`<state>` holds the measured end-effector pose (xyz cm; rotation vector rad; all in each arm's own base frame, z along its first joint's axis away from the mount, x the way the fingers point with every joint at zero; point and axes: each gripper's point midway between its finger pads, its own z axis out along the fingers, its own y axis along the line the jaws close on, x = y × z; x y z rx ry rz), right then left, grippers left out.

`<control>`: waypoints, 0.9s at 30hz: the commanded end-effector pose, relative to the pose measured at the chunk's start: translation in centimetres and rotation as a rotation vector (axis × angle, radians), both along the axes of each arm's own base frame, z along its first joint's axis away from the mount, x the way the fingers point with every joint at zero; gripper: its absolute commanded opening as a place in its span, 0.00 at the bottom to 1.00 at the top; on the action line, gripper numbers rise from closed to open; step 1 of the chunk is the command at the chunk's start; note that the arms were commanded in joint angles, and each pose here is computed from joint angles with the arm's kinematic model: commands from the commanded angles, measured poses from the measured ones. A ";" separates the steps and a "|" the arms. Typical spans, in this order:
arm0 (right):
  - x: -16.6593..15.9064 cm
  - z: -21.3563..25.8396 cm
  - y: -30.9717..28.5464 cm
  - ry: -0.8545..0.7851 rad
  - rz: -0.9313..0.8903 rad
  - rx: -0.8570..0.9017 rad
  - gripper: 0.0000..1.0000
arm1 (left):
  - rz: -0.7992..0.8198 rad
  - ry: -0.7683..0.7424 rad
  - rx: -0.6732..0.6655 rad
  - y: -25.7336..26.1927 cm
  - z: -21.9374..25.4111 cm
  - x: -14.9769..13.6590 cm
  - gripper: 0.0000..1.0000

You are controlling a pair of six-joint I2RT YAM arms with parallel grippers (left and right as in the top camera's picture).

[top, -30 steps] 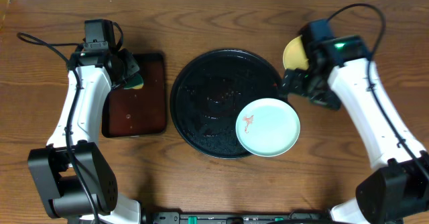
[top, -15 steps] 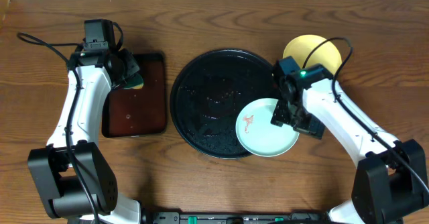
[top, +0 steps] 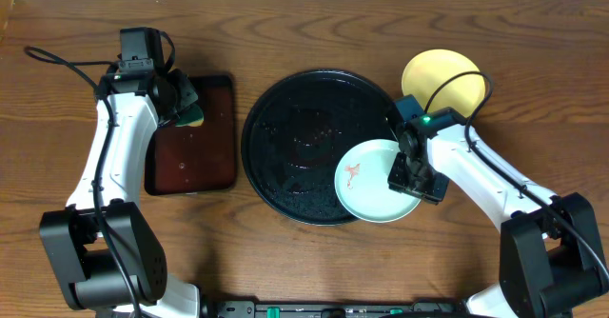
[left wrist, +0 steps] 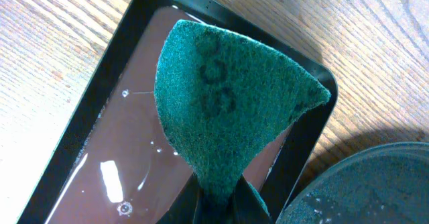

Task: Clean dirty plates on tray and stack at the side
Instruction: 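Grasp the remaining pale green plate rim with the right gripper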

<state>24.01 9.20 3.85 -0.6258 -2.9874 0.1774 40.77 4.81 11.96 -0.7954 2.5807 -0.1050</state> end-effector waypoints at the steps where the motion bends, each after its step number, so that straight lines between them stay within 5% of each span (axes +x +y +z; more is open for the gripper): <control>1: -0.7 -0.5 0.0 0.026 0.003 0.006 0.41 | -0.008 0.010 0.005 0.2 -0.4 0.0 0.07; 7: -0.1 -0.5 0.3 0.007 0.056 0.022 0.22 | -0.008 0.009 0.006 0.2 -0.4 0.0 0.08; 11: 0.6 0.0 1.0 -0.006 0.100 0.058 0.01 | -0.008 0.010 0.006 0.2 -0.4 0.0 0.07; 27: 12.2 3.4 7.6 -0.461 0.473 0.264 0.01 | -0.011 0.009 0.004 0.1 -0.4 0.0 0.07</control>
